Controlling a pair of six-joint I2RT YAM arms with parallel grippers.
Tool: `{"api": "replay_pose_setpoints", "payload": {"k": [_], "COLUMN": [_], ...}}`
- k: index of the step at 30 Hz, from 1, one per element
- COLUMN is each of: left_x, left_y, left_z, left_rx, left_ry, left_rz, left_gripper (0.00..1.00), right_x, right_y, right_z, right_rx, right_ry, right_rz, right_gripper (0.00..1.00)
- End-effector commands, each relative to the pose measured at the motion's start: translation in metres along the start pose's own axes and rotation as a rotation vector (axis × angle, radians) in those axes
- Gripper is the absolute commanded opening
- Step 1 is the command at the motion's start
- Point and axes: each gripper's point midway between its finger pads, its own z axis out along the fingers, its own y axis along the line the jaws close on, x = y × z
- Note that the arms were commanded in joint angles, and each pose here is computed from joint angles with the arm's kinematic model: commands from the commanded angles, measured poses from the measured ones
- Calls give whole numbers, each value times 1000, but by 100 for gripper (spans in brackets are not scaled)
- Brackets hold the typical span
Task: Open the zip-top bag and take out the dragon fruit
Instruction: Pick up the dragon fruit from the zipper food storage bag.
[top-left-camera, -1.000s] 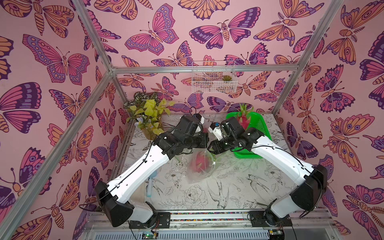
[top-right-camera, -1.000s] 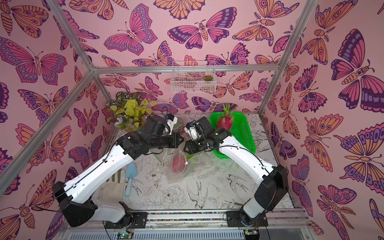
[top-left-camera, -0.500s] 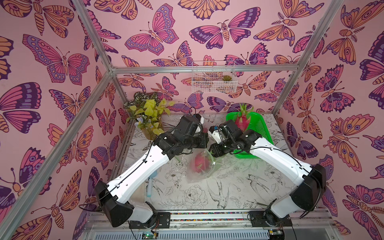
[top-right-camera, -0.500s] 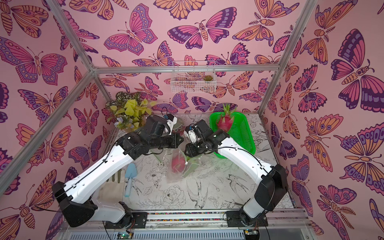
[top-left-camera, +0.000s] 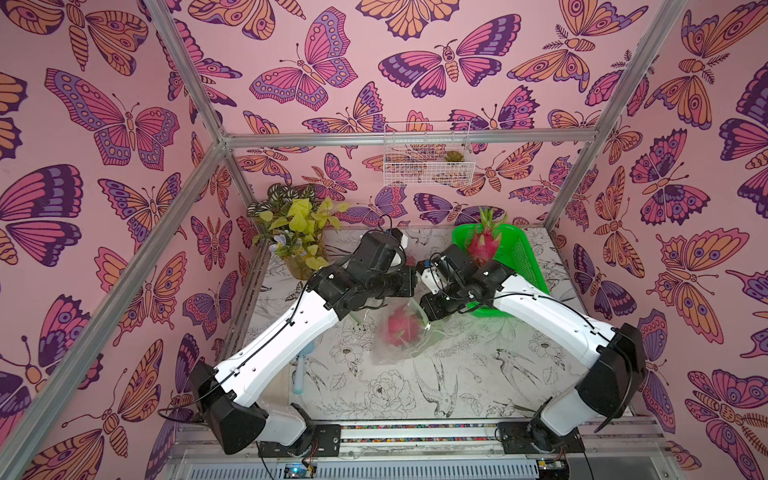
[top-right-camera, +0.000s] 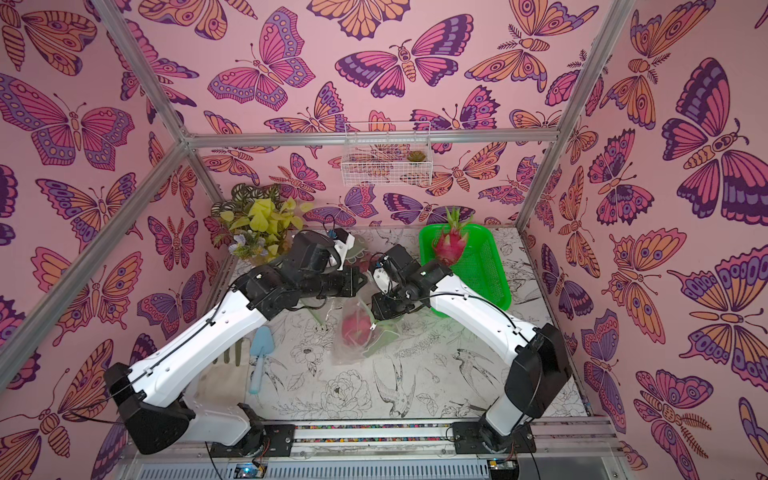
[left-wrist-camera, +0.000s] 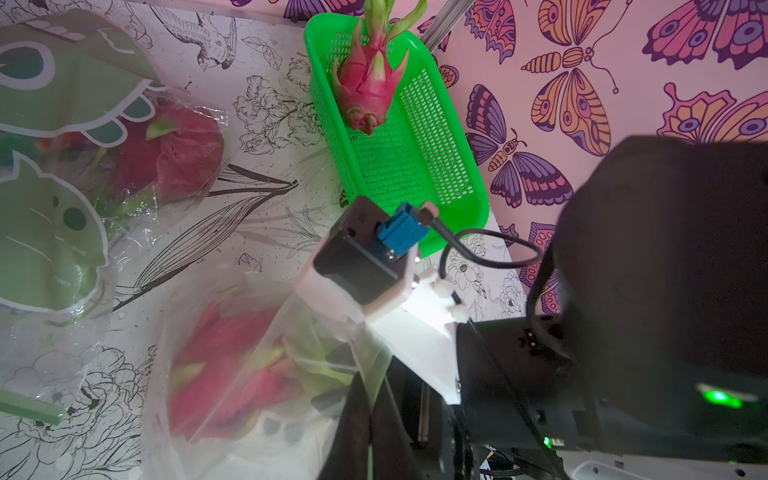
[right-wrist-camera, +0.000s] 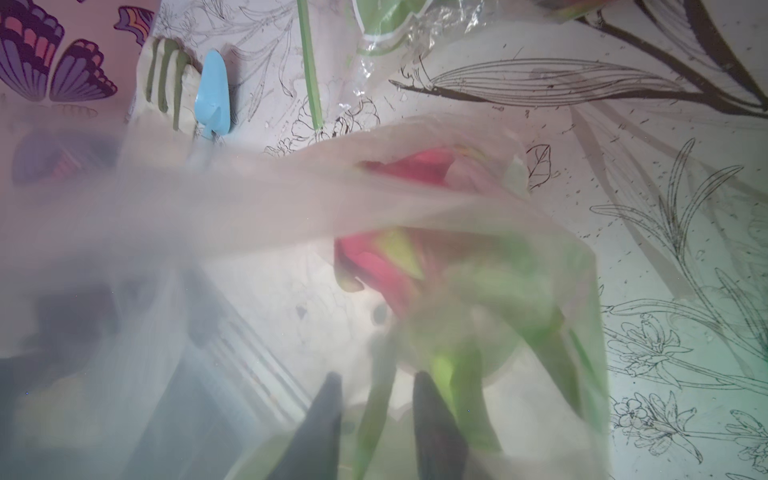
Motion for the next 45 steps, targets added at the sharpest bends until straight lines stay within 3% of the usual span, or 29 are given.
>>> {"api": "replay_pose_setpoints", "payload": {"k": [1,4,13,27,45], "left_x": [-5,-6,-5,-4,-2], "left_y": [-2,-2,-1,4,8], "left_z": [-4,-5,-7,-7,-6], "left_rx": [5,5,6,-17,-26], "left_ry": [-37,-39,-42,-51,-56], "left_rz": [5,6,7,6,7], "left_gripper": [0,0,0,0,0], "right_x": [5,4,-6,-29,-42], "right_y": [0,1,6,35,53], "right_z": [-1,-1,-7,-64,-98], "right_rx": [25,22,12,-47,-79], "right_ry": [35,28,-9,-153,-221], "right_rz": [-17,-17,-32,-118,-162], "right_gripper": [33,19,0,0,0]}}
